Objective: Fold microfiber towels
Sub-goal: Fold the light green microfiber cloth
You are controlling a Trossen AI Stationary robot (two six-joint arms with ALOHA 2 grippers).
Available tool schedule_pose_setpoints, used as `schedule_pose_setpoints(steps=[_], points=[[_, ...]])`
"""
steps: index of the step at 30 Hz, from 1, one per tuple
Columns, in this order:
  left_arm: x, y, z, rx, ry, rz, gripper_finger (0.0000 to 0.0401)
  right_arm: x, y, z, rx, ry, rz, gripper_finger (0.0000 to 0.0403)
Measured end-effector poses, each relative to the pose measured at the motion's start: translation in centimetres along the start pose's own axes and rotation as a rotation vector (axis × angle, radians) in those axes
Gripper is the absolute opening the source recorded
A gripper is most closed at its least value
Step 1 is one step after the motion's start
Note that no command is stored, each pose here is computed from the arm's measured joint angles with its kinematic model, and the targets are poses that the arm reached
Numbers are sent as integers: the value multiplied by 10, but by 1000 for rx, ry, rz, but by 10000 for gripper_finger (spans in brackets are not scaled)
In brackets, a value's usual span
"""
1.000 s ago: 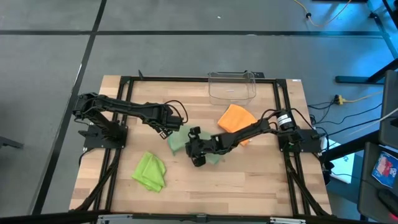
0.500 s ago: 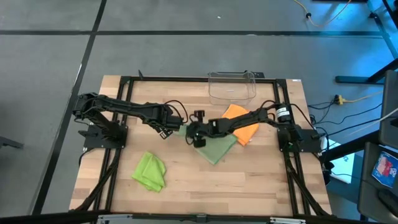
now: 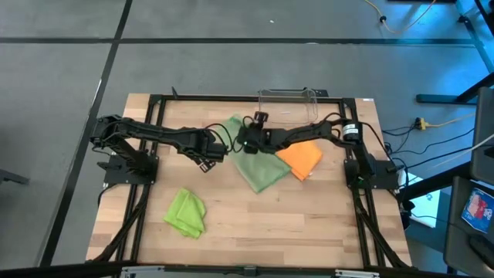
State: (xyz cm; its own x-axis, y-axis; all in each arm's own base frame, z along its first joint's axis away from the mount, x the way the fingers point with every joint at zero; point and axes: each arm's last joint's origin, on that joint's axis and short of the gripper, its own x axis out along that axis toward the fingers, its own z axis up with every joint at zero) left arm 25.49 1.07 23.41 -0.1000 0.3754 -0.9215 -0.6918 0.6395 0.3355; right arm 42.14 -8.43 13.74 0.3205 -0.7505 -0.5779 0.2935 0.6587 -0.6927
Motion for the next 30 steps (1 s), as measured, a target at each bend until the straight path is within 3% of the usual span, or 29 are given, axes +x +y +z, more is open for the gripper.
schedule_pose_setpoints(steps=[7,16,18,21,25,27,30], points=[[0,-2,2,-10,-17,-18,177,6,-1,-12,14,74,161,90],[0,-4,4,-23,-40,-43,177,-18,-18,-11,10,128,-69,150],[0,-5,5,-28,-48,-51,177,-27,-23,-10,37,123,-64,153],[0,-6,5,-30,-53,-55,177,-39,-24,-5,106,75,94,153],[0,-6,6,-33,-59,-56,177,-48,-11,3,126,-16,465,154],[0,-6,6,-33,-61,-54,177,-48,-5,5,132,-43,529,154],[0,-6,6,-33,-65,-50,177,-41,3,7,156,-54,530,154]])
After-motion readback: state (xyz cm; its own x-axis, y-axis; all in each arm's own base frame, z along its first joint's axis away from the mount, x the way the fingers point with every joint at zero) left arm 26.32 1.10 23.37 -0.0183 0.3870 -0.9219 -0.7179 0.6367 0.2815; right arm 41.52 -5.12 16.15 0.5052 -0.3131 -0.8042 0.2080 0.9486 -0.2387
